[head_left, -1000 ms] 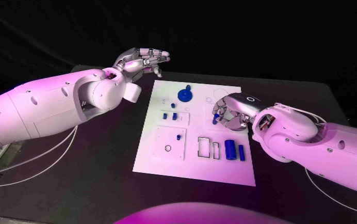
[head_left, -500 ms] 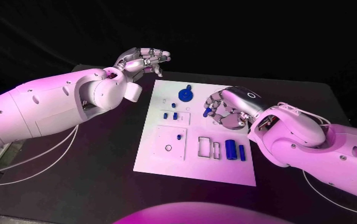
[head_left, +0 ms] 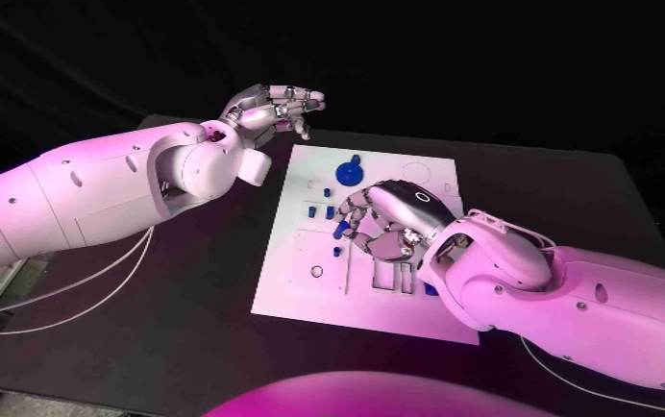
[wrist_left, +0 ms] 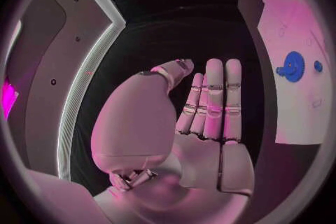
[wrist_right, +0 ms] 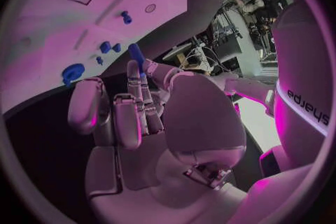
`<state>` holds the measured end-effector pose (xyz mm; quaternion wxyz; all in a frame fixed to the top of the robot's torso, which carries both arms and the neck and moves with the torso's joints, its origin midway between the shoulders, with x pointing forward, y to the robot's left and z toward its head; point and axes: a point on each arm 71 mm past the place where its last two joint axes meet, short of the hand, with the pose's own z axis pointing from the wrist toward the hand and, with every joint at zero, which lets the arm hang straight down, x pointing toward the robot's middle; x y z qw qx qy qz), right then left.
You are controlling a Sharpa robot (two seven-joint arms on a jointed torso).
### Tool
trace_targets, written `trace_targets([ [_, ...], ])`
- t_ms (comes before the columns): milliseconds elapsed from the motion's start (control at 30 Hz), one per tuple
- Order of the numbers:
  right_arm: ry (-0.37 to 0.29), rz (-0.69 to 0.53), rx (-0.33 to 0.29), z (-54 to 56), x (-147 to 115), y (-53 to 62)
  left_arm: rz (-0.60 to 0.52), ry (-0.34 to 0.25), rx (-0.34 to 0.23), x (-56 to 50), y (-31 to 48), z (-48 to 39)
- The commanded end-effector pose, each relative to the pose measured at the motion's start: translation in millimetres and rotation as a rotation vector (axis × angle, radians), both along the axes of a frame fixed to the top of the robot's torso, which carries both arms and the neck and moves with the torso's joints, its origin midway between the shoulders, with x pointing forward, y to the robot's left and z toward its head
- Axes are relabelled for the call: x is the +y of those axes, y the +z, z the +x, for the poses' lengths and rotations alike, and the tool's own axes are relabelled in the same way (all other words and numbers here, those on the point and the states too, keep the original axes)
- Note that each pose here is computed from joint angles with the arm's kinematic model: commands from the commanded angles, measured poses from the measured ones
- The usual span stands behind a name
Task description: Assemble the parts on the task board
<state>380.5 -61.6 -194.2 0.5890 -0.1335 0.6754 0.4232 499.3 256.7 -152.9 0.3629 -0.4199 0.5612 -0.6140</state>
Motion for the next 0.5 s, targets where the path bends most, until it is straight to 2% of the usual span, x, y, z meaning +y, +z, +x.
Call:
trace_targets([
  [33, 0.038, 0.006, 0.046, -4.7, 8, -9.1, -0.014, -0.021, -0.004, -3.5, 0.8, -0.3],
  [267, 0.061, 0.003, 0.086, -9.6, 18, -24.1, -0.015, -0.024, -0.003, -5.0, 0.7, -0.2],
  [500, 0.068, -0.014, 0.106, -9.7, 20, -33.2, -0.014, -0.024, -0.001, -5.3, 0.5, 0.1],
])
